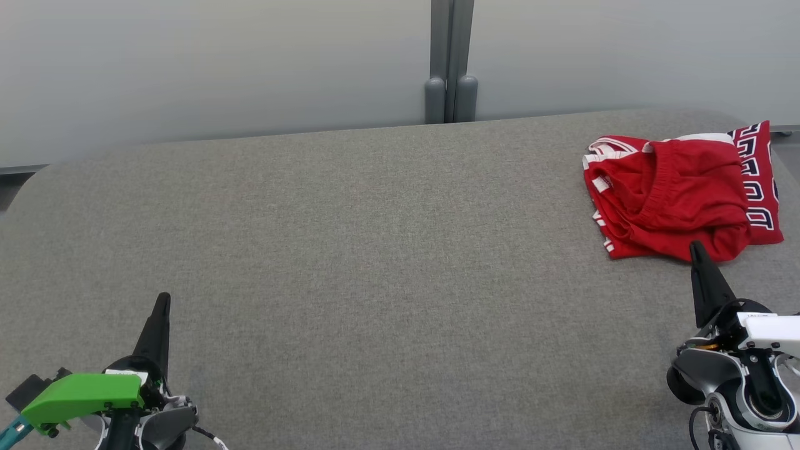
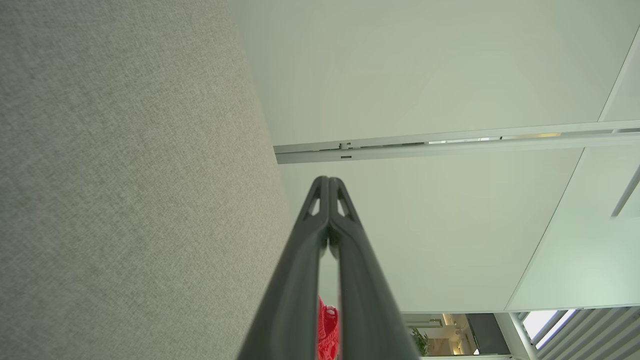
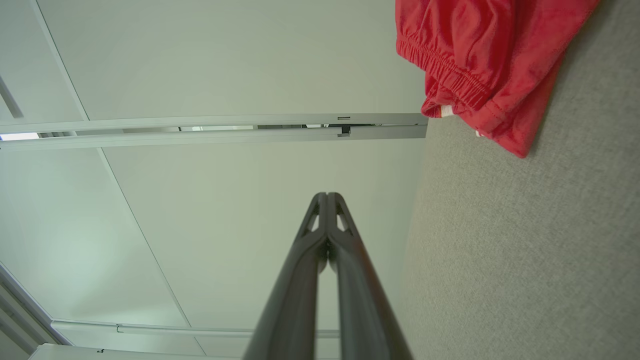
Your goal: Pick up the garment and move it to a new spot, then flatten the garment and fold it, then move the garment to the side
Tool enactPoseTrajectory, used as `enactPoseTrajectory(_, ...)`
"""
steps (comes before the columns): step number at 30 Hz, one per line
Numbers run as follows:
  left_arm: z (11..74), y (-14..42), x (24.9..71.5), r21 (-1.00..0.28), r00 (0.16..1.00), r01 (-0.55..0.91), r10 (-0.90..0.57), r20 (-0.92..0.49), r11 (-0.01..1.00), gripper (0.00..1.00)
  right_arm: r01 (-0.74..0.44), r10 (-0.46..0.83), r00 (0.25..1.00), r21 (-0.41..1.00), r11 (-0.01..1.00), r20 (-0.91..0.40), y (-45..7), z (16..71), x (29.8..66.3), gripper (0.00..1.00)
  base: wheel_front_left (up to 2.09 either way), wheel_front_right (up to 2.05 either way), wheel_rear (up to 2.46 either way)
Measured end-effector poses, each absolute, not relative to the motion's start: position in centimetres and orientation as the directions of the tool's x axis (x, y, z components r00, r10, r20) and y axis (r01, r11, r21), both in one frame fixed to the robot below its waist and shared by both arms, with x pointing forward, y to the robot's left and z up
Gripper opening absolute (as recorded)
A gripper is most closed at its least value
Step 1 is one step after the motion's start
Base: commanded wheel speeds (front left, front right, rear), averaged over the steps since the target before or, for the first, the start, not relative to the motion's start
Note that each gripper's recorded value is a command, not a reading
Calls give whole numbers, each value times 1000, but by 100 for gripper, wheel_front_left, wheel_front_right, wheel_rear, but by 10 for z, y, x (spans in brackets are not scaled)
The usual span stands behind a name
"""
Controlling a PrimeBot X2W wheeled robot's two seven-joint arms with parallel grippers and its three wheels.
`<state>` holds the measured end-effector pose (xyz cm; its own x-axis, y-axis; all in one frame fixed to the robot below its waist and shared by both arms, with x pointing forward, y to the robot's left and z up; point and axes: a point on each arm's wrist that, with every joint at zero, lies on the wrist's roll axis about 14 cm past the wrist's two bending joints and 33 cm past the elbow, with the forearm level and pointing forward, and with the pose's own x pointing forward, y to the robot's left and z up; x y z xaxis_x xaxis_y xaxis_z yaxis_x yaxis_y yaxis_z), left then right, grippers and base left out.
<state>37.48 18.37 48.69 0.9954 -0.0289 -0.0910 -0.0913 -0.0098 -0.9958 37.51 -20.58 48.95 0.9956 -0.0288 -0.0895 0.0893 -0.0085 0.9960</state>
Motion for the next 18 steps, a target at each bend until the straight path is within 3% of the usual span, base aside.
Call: enactPoseTrajectory(18, 486, 185, 375, -996, 995, -93, -26, -93, -10, 0, 84, -29, 996, 996, -9, -85, -206, 491, 377, 0, 0, 0, 0)
